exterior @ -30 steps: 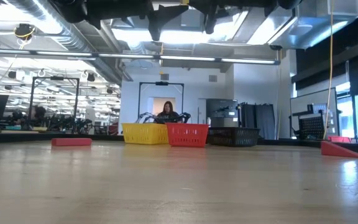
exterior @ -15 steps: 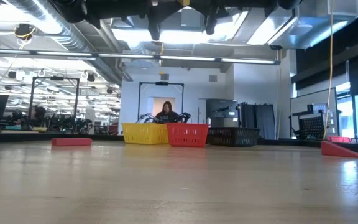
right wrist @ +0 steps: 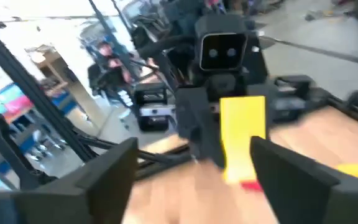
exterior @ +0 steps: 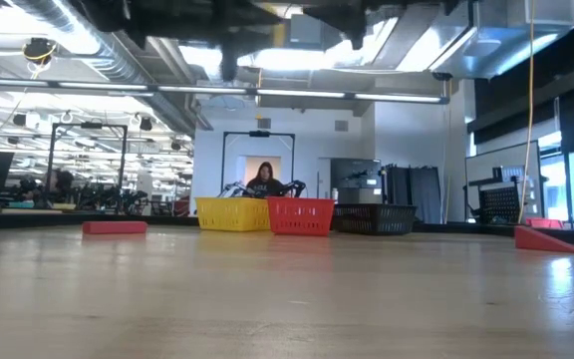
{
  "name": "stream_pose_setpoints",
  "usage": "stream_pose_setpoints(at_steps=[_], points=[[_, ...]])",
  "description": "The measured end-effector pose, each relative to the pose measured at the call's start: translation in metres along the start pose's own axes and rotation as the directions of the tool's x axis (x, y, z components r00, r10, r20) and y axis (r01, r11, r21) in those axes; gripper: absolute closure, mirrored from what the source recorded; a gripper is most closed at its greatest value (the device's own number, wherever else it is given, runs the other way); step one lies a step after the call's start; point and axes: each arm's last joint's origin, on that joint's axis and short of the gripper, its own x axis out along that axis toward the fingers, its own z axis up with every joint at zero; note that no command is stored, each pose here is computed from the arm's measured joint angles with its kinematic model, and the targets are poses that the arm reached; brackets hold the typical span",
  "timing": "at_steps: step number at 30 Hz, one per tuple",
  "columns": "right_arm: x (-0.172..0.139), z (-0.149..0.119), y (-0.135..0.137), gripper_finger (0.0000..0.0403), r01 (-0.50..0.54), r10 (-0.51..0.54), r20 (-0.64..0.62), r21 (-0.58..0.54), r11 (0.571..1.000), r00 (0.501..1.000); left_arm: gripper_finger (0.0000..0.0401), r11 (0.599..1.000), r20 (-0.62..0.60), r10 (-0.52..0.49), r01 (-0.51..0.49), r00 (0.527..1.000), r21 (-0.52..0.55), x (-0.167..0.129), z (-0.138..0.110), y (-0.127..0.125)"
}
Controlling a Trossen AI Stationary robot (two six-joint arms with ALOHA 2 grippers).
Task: Sort & place blocks by color
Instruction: Put the top yellow block into the yellow bin
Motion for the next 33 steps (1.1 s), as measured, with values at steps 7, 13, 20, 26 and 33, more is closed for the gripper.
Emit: stream_pose_setpoints(at_steps=[7,13,20,26,33], points=[[-0.05,0.007,-0.003,0.0048,0.204,-0.211,-0.124,-0.063,0.977,0.97,0.0283,0.987,0.011,0.145,-0.146,0.989,0.067,-0.044,0.015,0.002],[-0.084,-0.01,-0.004,0.0046,0.276,-0.282,-0.171,-0.063,0.959,0.944,0.0283,0.973,0.067,0.222,-0.225,0.973,0.043,-0.074,-0.004,-0.001],[-0.103,-0.057,-0.018,0.0046,0.209,-0.207,-0.037,0.073,0.975,0.978,0.0283,0.981,0.161,0.193,-0.184,0.968,-0.067,-0.088,-0.028,0.001],[-0.105,-0.067,-0.02,0.0045,0.031,-0.053,0.176,0.127,0.991,0.983,0.0283,0.977,0.17,0.209,-0.197,0.963,-0.086,-0.086,-0.035,0.0],[-0.105,-0.065,-0.019,0.0045,0.018,-0.039,0.205,0.104,0.994,0.978,0.0283,0.958,0.185,0.284,-0.269,0.941,-0.101,-0.085,-0.033,0.001]])
